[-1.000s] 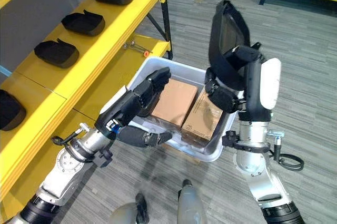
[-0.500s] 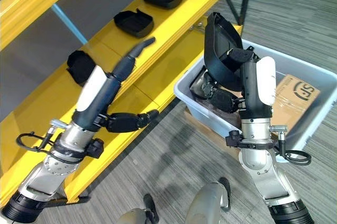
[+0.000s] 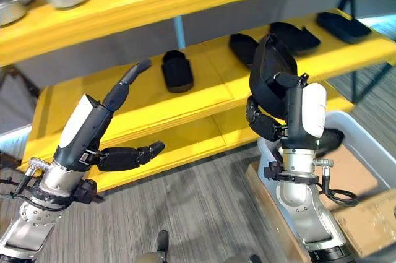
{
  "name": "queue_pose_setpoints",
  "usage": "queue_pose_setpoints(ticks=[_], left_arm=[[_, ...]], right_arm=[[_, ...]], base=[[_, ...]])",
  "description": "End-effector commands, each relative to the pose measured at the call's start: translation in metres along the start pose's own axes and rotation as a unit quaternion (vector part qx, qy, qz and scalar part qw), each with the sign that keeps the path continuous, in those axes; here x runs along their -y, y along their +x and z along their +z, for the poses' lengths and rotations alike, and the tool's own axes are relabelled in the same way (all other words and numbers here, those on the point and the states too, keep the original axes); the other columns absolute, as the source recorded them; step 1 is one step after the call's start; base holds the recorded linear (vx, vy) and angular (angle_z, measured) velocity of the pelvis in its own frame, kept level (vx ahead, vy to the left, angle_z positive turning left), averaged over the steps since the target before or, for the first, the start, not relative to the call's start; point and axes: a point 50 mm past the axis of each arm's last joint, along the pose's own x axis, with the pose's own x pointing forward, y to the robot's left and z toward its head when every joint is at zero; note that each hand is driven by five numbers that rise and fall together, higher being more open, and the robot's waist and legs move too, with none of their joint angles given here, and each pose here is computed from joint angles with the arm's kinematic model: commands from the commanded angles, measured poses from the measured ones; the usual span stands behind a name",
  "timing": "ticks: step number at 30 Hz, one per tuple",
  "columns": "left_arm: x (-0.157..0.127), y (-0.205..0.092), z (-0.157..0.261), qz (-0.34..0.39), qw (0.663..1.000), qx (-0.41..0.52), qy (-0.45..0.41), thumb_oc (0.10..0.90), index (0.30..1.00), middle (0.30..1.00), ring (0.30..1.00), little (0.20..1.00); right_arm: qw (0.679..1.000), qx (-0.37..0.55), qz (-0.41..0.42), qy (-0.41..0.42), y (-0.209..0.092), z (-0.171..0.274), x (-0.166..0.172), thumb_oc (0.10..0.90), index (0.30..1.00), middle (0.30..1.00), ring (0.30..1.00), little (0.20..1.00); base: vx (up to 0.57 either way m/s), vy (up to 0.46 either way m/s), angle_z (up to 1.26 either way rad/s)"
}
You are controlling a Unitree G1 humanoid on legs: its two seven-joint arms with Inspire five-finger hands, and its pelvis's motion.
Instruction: Move parts from the plastic box to the shelf.
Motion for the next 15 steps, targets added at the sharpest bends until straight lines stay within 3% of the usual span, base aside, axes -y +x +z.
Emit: queue_pose_setpoints(ticks=[1, 9, 15], left_arm=[[-0.028, 0.017, 0.024, 0.072, 0.993, 0.091, 0.009, 0.900, 1.000, 1.000, 1.000, 1.000], [-0.022, 0.003, 0.011, 0.078, 0.996, 0.032, 0.003, 0.900, 1.000, 1.000, 1.000, 1.000], [-0.022, 0.008, 0.008, 0.040, 0.998, 0.047, 0.000, 0.900, 1.000, 1.000, 1.000, 1.000]], right_arm=[[0.977, 0.173, -0.119, 0.027, 0.031, 0.055, 0.033, 0.400, 0.300, 0.300, 0.300, 0.300], [0.975, 0.196, -0.097, 0.029, 0.036, 0.061, 0.035, 0.400, 0.300, 0.300, 0.300, 0.300], [0.975, 0.193, -0.110, 0.004, 0.036, 0.059, 0.033, 0.400, 0.300, 0.300, 0.300, 0.300]], base=[[0.00, 0.004, 0.48], [0.07, 0.108, -0.01], [0.07, 0.273, 0.18]])
